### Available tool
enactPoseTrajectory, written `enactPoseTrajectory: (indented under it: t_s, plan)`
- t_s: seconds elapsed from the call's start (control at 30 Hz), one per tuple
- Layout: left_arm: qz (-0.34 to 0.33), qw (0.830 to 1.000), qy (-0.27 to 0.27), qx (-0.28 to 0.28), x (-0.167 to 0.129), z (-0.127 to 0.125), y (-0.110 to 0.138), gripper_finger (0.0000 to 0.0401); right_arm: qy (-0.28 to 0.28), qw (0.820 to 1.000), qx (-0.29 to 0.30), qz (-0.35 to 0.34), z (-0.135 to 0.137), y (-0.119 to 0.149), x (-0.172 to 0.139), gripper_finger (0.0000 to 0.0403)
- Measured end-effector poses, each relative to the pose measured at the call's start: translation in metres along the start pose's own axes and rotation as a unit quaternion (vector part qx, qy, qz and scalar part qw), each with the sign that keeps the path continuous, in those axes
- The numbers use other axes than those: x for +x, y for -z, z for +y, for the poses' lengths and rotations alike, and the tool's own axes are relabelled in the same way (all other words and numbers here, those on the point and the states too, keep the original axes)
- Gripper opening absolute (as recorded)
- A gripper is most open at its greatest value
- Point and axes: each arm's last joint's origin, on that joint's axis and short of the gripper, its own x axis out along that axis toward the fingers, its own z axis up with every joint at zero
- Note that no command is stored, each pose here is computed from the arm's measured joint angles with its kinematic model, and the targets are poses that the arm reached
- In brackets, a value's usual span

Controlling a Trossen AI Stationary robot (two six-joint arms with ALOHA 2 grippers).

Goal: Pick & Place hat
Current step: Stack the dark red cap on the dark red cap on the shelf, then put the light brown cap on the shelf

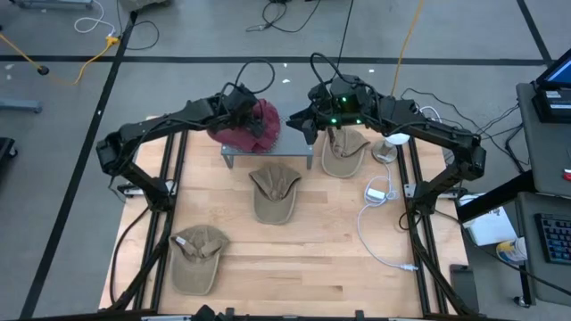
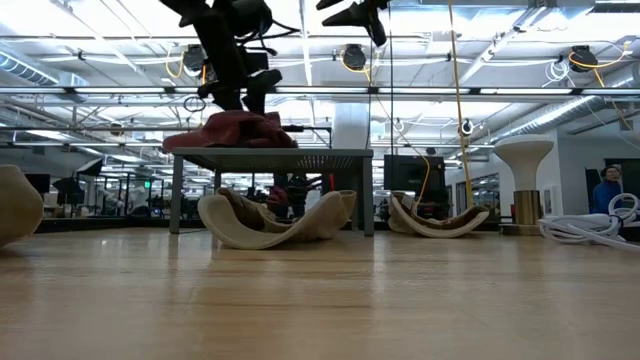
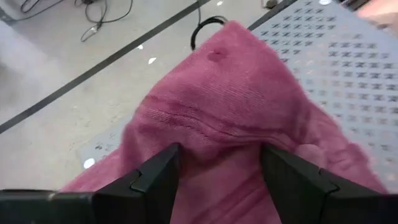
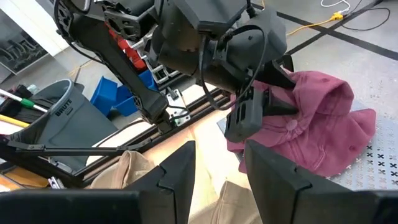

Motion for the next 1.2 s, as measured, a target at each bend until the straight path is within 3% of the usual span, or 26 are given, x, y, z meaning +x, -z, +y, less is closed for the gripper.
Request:
enactPoseTrajectory:
  t_s: [0.43,0.7,1.0,1.2]
  plan:
    - [-0.036,0.999,0.025,0.002,-0.042,0.008,-0.018,0.0228,0.001,1.000,-0.007,0.005,0.000,0.001,0.000,0.0130]
    - [-0.011,0.988,0.153,-0.034,-0.066,0.009,-0.015,0.0246,0.003,0.999,0.023,0.025,0.002,0.006,0.001,0.0130]
    - [0.063,0.943,0.312,-0.095,-0.089,0.008,-0.007,0.0310,0.012,0.995,0.052,0.088,0.010,0.022,0.002,0.0130]
    - [0.169,0.906,0.341,-0.185,-0.099,0.005,0.006,0.0323,-0.047,0.987,0.062,0.142,0.016,0.029,0.001,0.0130]
